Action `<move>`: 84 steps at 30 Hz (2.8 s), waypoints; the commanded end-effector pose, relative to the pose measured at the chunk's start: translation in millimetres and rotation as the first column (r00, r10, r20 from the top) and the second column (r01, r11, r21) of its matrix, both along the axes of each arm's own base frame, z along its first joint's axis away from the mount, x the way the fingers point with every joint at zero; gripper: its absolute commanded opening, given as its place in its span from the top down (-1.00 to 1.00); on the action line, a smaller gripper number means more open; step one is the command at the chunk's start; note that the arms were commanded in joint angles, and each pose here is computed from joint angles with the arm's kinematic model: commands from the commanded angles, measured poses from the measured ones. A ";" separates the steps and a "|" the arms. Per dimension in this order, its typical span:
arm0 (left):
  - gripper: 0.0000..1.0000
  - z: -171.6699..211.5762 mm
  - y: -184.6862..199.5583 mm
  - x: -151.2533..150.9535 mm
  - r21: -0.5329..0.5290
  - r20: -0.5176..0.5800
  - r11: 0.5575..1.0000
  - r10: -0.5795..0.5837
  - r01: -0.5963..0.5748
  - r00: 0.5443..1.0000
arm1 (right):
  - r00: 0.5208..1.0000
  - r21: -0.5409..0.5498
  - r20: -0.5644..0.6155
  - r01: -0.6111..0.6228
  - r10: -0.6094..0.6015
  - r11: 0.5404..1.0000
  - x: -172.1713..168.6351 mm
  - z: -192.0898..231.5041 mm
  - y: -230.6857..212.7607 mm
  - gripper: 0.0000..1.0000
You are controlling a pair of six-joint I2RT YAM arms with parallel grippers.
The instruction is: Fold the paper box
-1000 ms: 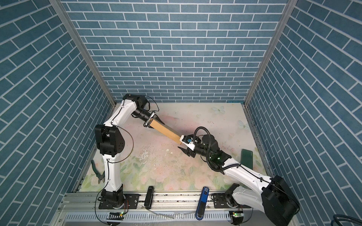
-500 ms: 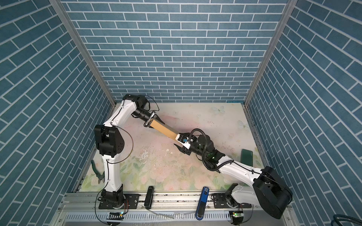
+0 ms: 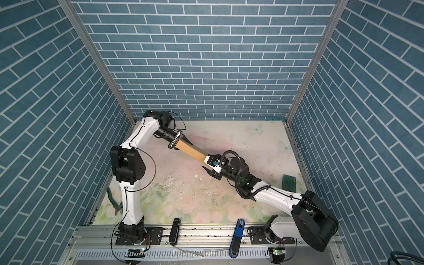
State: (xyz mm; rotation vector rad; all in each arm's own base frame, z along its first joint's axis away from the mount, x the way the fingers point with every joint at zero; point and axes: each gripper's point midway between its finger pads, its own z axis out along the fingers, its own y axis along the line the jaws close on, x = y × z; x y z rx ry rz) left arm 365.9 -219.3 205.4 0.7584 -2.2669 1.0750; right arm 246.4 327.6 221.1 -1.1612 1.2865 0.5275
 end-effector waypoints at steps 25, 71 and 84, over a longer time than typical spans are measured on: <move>0.46 -7.9 1.3 7.2 0.012 0.033 1.000 -0.005 0.005 0.999 | 0.997 0.027 0.073 -0.021 0.019 0.999 -4.0 34.3 3.6 0.75; -0.22 70.3 110.6 -29.2 0.516 0.845 0.831 -0.456 -0.206 0.279 | 0.869 -0.198 -0.490 -0.180 0.062 0.963 -47.8 -70.2 -19.4 1.00; -0.21 11.5 56.7 -71.5 0.626 0.768 0.778 -0.628 0.064 0.125 | 0.827 -0.148 -0.556 -0.194 0.080 0.970 -40.2 -88.8 -24.7 1.00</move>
